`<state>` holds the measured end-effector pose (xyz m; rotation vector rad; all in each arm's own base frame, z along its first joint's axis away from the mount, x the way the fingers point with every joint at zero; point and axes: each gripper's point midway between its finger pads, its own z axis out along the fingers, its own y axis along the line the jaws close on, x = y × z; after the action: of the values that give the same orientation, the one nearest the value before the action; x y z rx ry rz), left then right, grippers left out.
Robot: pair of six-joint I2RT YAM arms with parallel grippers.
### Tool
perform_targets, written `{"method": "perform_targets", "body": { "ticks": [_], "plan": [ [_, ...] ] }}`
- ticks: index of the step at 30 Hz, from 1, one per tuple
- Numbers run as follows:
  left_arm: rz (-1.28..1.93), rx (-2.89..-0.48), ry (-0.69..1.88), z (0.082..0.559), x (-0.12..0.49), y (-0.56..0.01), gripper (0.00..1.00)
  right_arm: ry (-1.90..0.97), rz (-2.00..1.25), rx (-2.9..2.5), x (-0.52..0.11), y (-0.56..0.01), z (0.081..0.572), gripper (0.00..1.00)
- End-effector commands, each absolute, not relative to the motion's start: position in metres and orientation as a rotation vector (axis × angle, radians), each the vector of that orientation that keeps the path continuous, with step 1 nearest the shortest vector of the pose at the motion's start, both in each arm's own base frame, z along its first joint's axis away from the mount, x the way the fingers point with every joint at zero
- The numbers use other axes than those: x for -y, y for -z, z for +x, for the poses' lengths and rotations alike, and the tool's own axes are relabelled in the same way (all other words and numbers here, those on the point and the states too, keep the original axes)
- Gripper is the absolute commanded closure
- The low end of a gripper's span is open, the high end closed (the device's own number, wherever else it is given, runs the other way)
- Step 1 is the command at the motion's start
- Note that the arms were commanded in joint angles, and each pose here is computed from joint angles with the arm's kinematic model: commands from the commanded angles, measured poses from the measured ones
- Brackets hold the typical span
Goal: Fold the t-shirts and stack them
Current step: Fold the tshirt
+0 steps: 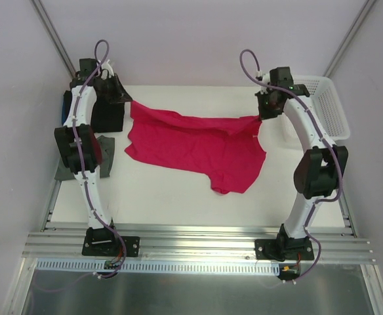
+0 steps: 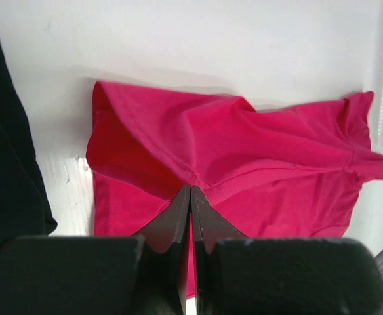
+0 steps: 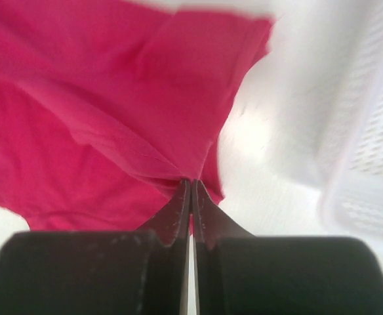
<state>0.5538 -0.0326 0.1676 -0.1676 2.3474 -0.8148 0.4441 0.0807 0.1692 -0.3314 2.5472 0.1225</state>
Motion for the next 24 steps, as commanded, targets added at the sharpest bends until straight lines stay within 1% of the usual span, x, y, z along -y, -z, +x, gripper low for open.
{"method": "perform_targets", "body": {
  "ticks": [1,3,5,6,7,8,9,10,11,12,13,15,16,18,19,22,23,24],
  "plan": [
    [0.054,-2.115,0.803,0.542,0.042,-0.282,1.00,-0.049,-0.274,-2.252,-0.059,-0.281,0.468,0.99],
    [0.155,-2.056,0.797,0.530,0.058,-0.312,1.00,-0.024,-0.282,-2.135,-0.054,-0.326,0.469,0.99],
    [0.246,-2.014,0.789,0.518,0.074,-0.332,1.00,-0.019,-0.285,-2.064,-0.051,-0.354,0.463,1.00],
    [0.331,-1.969,0.779,0.503,0.089,-0.352,1.00,-0.022,-0.285,-2.016,-0.049,-0.374,0.455,0.99],
    [0.362,-1.963,0.786,0.494,0.097,-0.358,1.00,-0.024,-0.282,-1.982,-0.049,-0.388,0.450,0.99],
    [0.392,-1.951,0.789,0.485,0.104,-0.364,1.00,-0.023,-0.258,-1.964,-0.042,-0.398,0.446,0.99],
    [0.425,-1.913,0.779,0.468,0.111,-0.384,1.00,-0.045,-0.253,-1.953,-0.041,-0.407,0.436,1.00],
    [0.452,-1.905,0.793,0.457,0.122,-0.390,1.00,-0.049,-0.219,-1.914,-0.033,-0.426,0.423,0.99],
    [0.452,-1.899,0.781,0.449,0.121,-0.396,1.00,-0.053,-0.211,-1.890,-0.030,-0.436,0.413,1.00],
    [0.518,-1.841,0.762,0.427,0.135,-0.418,1.00,-0.058,-0.209,-1.874,-0.028,-0.443,0.403,0.99],
    [0.519,-1.841,0.736,0.419,0.137,-0.420,1.00,-0.046,-0.208,-1.813,-0.024,-0.466,0.380,0.99],
    [0.581,-1.784,0.701,0.386,0.148,-0.439,1.00,-0.031,-0.220,-1.802,-0.022,-0.473,0.356,0.99],
    [0.590,-1.767,0.677,0.376,0.148,-0.445,1.00,-0.019,-0.211,-1.753,-0.018,-0.491,0.331,0.99],
    [0.617,-1.723,0.645,0.347,0.149,-0.458,1.00,-0.008,-0.199,-1.737,-0.016,-0.495,0.306,0.99],
    [0.616,-1.709,0.636,0.338,0.148,-0.462,1.00,-0.002,-0.192,-1.697,-0.015,-0.506,0.284,0.99],
    [0.607,-1.659,0.562,0.310,0.136,-0.476,1.00,0.028,-0.173,-1.667,-0.010,-0.511,0.252,0.99],
    [0.609,-1.642,0.548,0.302,0.134,-0.480,1.00,0.047,-0.169,-1.618,-0.007,-0.520,0.229,0.99],
    [0.615,-1.614,0.527,0.288,0.131,-0.487,1.00,0.072,-0.155,-1.611,-0.003,-0.521,0.220,0.99]
  ]
}}
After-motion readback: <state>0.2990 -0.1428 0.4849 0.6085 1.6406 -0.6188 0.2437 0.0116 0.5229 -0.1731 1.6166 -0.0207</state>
